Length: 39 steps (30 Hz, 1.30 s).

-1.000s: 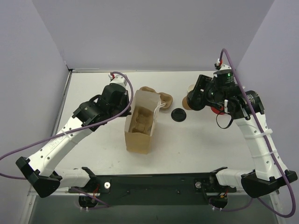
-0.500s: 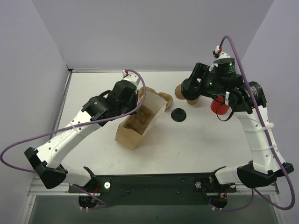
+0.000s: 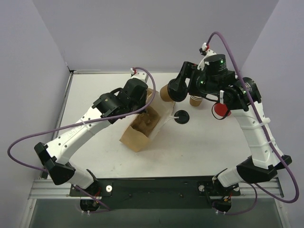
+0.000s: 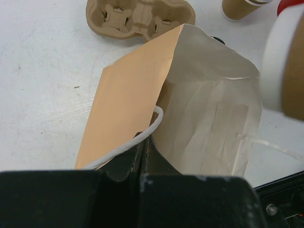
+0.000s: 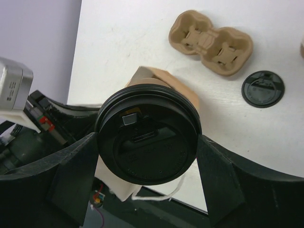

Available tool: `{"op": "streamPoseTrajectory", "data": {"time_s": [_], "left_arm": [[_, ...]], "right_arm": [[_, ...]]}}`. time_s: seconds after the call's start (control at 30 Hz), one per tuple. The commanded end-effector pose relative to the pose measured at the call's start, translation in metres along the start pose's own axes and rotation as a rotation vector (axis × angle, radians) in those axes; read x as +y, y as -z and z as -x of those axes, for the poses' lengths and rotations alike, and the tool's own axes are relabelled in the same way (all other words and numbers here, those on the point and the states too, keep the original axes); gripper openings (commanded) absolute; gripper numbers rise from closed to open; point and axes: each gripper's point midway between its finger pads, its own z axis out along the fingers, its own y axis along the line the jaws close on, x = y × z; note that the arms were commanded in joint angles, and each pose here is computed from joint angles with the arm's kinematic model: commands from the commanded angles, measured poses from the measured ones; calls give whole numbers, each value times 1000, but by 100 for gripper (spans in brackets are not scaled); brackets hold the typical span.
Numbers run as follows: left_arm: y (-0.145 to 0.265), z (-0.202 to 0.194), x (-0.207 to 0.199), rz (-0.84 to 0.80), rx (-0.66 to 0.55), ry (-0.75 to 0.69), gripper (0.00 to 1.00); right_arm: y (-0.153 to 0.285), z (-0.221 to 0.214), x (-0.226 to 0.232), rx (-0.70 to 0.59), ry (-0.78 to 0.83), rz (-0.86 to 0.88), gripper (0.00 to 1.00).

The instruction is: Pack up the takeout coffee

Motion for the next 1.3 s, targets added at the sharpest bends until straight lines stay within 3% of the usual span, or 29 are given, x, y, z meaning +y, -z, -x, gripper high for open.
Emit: {"op": "streamPoseTrajectory", "data": {"time_s": [0.0,0.73,0.9,1.27], "left_arm": [[11,23,1,38,-65,93,0],[-4,12,-29,137,-110,500,0],[-4,12,-31,128,-135,522,0],[-1,12,-40,93,-135,495,0]], "right_arm": [[-1,-13,25,51,-11,69,49],[-21,-52,15,253,79,-57,48],[-19,-42,3,231,128,-128,48],[-26,-19,12,172,99,-100,48]]}}
